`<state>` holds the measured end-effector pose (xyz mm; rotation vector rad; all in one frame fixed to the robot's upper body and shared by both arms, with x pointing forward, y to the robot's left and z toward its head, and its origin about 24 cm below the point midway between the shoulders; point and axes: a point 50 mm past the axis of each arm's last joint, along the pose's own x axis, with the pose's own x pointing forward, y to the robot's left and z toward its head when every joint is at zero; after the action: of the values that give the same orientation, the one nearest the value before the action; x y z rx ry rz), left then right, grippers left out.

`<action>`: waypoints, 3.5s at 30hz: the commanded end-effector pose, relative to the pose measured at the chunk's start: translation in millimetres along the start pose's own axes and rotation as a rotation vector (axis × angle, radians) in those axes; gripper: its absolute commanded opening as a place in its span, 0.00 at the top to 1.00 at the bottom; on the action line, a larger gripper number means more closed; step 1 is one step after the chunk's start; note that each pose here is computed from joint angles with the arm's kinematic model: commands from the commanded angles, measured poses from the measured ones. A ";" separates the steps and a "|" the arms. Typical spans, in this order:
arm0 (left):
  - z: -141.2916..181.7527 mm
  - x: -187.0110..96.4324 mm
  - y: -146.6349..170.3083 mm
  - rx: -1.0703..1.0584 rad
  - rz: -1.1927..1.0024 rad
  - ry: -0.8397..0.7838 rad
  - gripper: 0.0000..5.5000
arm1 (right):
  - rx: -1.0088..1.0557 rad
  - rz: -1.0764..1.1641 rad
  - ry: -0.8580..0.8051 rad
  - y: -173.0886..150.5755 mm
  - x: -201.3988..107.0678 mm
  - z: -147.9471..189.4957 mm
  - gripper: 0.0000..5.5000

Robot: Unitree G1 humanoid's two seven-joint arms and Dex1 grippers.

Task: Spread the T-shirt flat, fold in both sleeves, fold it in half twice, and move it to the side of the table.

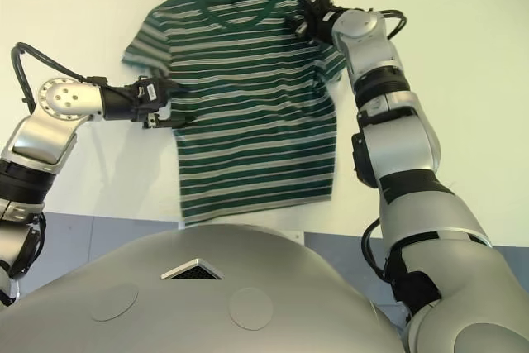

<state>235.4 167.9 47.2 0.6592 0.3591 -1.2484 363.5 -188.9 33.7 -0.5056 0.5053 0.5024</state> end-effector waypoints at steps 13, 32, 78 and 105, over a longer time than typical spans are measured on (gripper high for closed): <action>13.9 -73.7 41.0 -0.531 0.468 -0.406 0.45 | 0.145 -0.181 -0.312 -41.8 -81.2 -20.0 0.63; -60.6 -5.8 30.1 -0.882 0.655 -0.016 0.89 | 0.520 -0.205 -0.277 -19.4 -88.9 -57.4 0.63; 21.7 -10.2 75.1 -0.719 0.442 -0.600 0.56 | 0.402 -0.095 -0.272 3.0 -80.3 -6.0 1.00; 17.6 -20.1 -29.8 -0.030 0.221 -0.162 0.55 | -0.517 0.733 0.087 21.7 -221.7 -75.5 0.71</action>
<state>224.7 151.7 50.6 0.3990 0.1931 -0.9155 170.6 -273.4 92.1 -0.7257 0.5906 1.2527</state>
